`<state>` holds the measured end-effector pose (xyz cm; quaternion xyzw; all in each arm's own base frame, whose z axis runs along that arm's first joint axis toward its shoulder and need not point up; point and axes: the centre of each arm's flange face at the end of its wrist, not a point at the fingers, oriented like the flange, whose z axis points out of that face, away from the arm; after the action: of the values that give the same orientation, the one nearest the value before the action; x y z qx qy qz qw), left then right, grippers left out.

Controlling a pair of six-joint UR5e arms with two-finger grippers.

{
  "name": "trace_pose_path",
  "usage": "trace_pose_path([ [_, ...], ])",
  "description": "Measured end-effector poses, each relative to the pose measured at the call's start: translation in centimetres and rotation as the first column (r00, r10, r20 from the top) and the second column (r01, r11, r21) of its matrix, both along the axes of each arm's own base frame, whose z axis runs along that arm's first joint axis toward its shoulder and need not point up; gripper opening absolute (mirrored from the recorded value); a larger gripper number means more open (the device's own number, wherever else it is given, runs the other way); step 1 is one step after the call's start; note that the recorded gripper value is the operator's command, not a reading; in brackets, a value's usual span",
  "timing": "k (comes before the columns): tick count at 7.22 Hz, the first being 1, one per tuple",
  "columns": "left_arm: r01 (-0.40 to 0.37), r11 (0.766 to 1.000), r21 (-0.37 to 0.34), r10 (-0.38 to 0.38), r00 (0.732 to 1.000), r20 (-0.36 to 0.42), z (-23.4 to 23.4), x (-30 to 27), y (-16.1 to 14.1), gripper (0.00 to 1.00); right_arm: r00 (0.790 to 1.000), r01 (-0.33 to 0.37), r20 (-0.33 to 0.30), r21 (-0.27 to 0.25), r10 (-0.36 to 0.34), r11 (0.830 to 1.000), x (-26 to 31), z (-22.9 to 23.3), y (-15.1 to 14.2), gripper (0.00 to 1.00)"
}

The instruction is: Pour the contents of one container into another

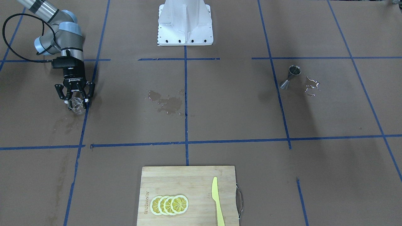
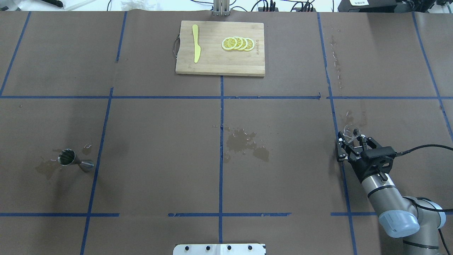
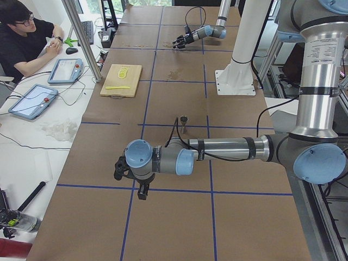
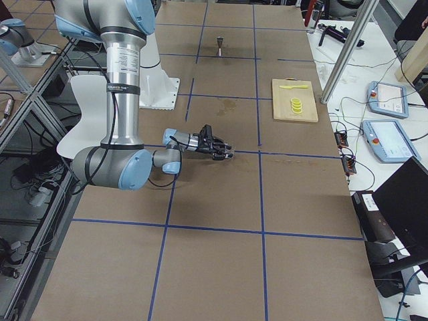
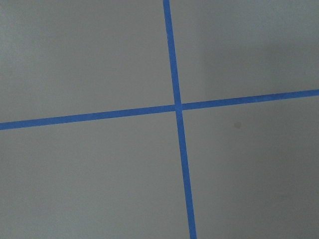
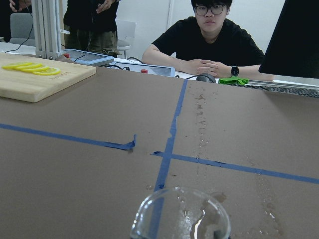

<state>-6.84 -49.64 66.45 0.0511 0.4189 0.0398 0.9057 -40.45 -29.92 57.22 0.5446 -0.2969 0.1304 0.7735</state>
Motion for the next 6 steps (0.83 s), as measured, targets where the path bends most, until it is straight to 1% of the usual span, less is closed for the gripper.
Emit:
trace_pose_path([
  [1,0.0,1.0,0.001,0.0,1.0,0.0,-0.03,0.0,-0.03,1.0,1.0,0.002,0.0,-0.001,-0.002,1.0,-0.01,0.01,0.01,0.85],
  [2,0.0,1.0,0.001,0.0,1.0,0.0,-0.03,0.0,-0.03,1.0,1.0,0.0,0.003,0.0,0.0,1.0,0.02,-0.02,0.02,1.0],
  [6,0.0,1.0,0.0,0.0,1.0,0.0,0.01,-0.02,0.02,1.0,1.0,-0.005,0.024,-0.001,0.005,1.0,0.16,-0.37,-0.01,1.0],
])
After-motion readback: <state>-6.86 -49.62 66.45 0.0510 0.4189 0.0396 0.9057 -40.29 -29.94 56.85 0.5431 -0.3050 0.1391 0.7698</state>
